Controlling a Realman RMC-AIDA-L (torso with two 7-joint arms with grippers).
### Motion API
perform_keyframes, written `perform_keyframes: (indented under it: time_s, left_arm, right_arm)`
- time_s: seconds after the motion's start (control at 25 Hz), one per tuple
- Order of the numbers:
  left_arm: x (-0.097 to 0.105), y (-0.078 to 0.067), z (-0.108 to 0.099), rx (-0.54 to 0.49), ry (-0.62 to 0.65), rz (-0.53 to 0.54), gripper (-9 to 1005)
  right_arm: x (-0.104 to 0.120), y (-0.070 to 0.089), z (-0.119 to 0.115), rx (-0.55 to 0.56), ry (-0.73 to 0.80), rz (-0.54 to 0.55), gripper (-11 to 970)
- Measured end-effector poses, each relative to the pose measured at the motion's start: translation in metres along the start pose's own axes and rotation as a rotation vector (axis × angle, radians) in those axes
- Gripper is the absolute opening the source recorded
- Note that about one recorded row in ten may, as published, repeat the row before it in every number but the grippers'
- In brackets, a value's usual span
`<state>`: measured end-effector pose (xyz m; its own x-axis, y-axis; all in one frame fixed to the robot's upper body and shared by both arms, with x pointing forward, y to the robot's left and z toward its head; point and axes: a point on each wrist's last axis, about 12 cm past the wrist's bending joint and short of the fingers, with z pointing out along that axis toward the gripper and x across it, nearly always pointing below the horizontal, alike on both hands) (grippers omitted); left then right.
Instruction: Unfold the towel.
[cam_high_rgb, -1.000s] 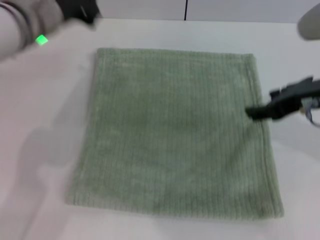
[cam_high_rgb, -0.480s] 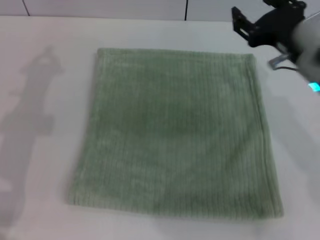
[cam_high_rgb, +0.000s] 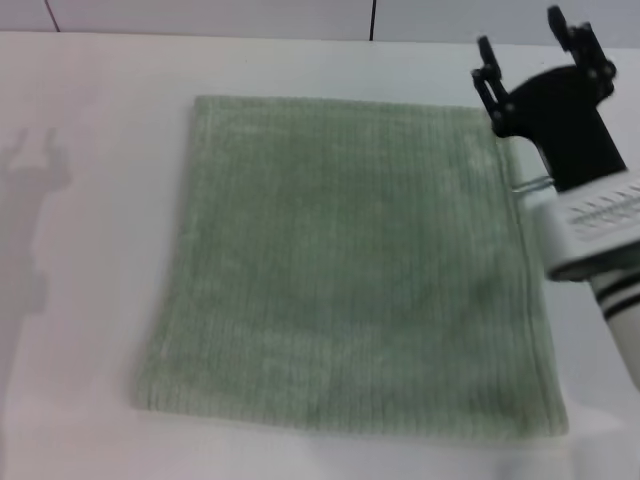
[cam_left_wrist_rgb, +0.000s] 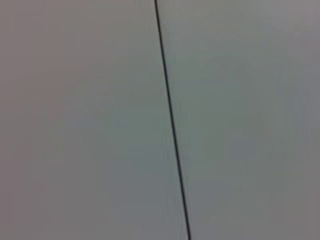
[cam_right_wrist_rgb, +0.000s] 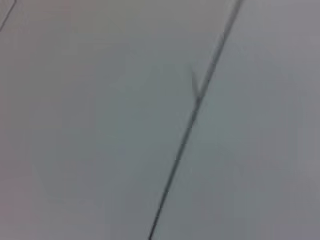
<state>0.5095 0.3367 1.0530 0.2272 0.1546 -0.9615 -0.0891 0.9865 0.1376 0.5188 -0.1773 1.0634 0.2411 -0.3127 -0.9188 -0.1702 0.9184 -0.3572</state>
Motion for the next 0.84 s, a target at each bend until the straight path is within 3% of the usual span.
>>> perform_keyframes:
  time_s: [0.12,0.24,0.4,0.72,0.84]
  left_arm:
    - [0.006,0.001,0.0,-0.008,0.023,0.008,259]
    - [0.01,0.003,-0.001,-0.012,0.046,0.015,391]
    - [0.012,0.004,-0.003,-0.015,0.058,0.018,608]
    - [0.016,0.006,-0.012,-0.016,0.075,0.035,837]
    - [0.017,0.006,-0.015,-0.016,0.08,0.038,837]
  right_arm:
    - [0.02,-0.016,-0.009,0.019,0.006,0.157,734]
    - [0.033,-0.031,-0.018,0.065,0.035,0.244,741]
    - [0.042,-0.041,-0.025,0.113,0.067,0.28,750]
    - [0.049,-0.04,-0.036,0.115,0.095,0.294,766]
    - [0.051,-0.041,-0.039,0.117,0.104,0.292,766]
